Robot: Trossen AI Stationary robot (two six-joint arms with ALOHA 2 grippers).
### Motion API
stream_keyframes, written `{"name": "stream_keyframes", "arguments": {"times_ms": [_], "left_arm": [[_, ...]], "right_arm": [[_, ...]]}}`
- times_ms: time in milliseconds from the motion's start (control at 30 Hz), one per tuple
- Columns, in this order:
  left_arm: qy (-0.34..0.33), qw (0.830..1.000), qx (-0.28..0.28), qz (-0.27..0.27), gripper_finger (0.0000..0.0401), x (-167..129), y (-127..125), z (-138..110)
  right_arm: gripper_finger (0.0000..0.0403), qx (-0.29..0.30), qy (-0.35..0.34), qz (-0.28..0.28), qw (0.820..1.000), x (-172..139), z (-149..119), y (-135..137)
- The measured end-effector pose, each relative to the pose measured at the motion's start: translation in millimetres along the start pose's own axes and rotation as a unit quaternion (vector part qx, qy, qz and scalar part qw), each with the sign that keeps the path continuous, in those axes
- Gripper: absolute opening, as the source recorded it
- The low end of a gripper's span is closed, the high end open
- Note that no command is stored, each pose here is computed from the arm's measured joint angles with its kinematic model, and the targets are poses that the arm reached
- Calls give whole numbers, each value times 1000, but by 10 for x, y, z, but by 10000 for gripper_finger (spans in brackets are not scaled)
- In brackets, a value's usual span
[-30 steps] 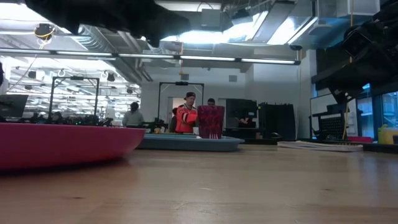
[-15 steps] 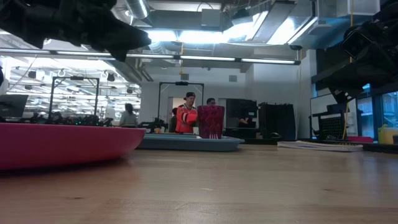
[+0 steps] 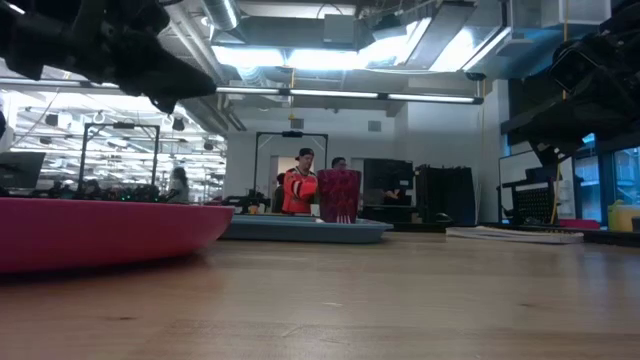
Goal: Pick and place plate/cup/fork/spoon on tray
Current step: Put the pink plate on the blue tray
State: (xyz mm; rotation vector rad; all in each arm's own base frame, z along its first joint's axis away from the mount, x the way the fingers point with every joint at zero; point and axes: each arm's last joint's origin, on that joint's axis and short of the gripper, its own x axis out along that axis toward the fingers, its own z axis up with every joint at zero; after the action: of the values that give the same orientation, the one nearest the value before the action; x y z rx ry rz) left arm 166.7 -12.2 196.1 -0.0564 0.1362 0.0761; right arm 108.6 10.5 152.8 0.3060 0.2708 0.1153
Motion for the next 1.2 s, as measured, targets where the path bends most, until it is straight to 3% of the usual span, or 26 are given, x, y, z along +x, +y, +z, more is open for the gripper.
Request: {"name": "stream_keyframes", "arguments": {"times_ms": [133,267,433,600,733,900,1033,1133,1200], "left_arm": [[13,1000,2,1,69,-81,14,-1],[9,1000,-4,1,69,-174,29,29],[-5,996,-89,9,69,-250,45,64],[-3,986,-162,-39,69,-263,-14,113],[9,982,-174,-68,69,-223,-130,236],[69,983,-151,-75,69,-73,-354,454],[179,975,-123,-47,69,-11,-513,625],[258,955,-145,14,69,-26,-566,747],[305,931,-191,58,69,-44,-587,794]], "right_arm": [[104,-7,0,0,1000,0,1,0],[104,-52,-1,0,999,0,2,1],[104,-67,-2,0,998,0,3,1],[104,-65,-2,0,998,0,3,1],[104,-66,-2,1,998,0,5,1],[104,-65,-4,1,998,0,7,2],[104,-65,-4,1,998,0,8,2],[104,-54,-4,1,999,0,9,3],[104,-43,-4,1,999,0,8,3]]}}
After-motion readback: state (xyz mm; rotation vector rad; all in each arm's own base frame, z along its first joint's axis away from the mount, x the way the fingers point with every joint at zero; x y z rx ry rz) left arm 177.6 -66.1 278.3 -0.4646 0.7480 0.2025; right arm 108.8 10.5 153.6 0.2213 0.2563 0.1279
